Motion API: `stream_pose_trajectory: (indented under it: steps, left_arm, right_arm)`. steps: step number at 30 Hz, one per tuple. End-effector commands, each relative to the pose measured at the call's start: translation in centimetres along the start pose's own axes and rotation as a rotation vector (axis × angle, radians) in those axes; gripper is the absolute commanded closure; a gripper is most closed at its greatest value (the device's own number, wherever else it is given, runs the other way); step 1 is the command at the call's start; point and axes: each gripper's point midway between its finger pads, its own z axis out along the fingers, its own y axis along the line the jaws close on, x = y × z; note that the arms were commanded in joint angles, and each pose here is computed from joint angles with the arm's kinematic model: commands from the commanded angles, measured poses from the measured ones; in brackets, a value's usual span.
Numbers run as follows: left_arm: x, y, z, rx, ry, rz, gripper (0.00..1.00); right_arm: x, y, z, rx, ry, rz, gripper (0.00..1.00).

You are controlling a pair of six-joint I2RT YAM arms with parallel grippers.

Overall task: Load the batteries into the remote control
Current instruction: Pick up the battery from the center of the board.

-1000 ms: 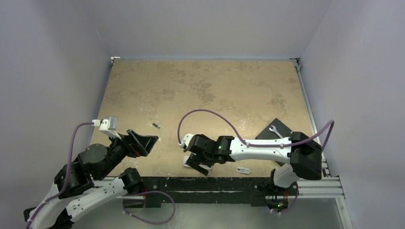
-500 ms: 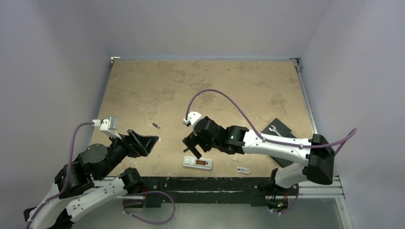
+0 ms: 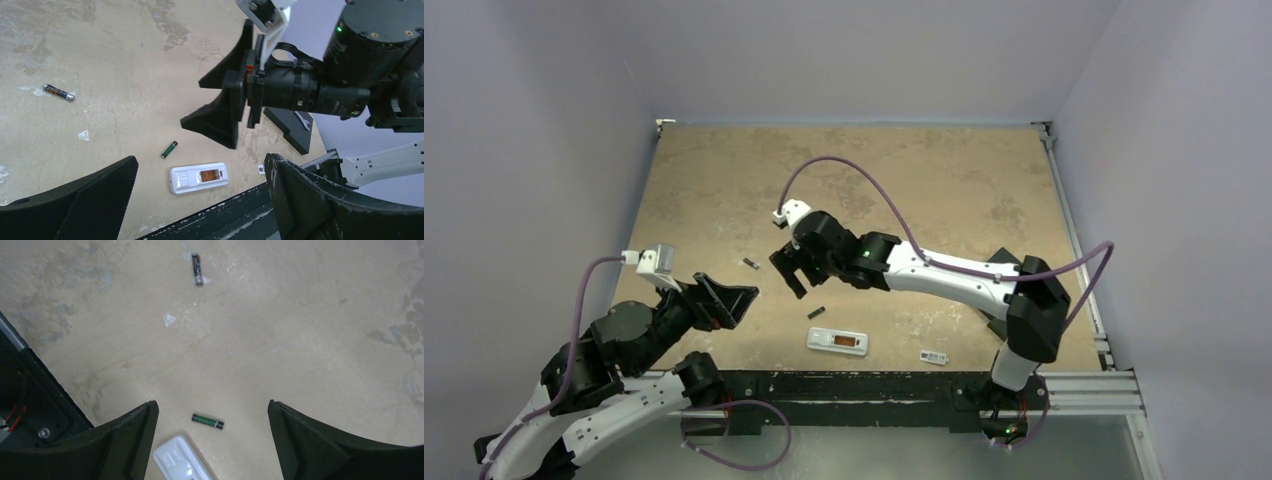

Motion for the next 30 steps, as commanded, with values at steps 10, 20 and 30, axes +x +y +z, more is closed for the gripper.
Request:
stream_pose_trajectory:
  steps: [10,20,30]
  left_arm:
    - [-0.6,-0.9,-0.3,0.055,-0.025,0.003,0.01]
    - [-0.6,-1.1,-0.4,0.072,-0.025,0.007,0.02]
    - [-0.6,-1.1,-0.4,0.076,-0.026,0.009,0.02]
  right_arm:
    - [-5.8,3.9,8.2,-0.058,-0.041,0.038,0.32]
    - [-5.6,4.9,14.7,-0.070,-0.024,0.083,0.47]
    - [-5.4,4.1,18.1,-0.033,-0.033,0.068,0.54]
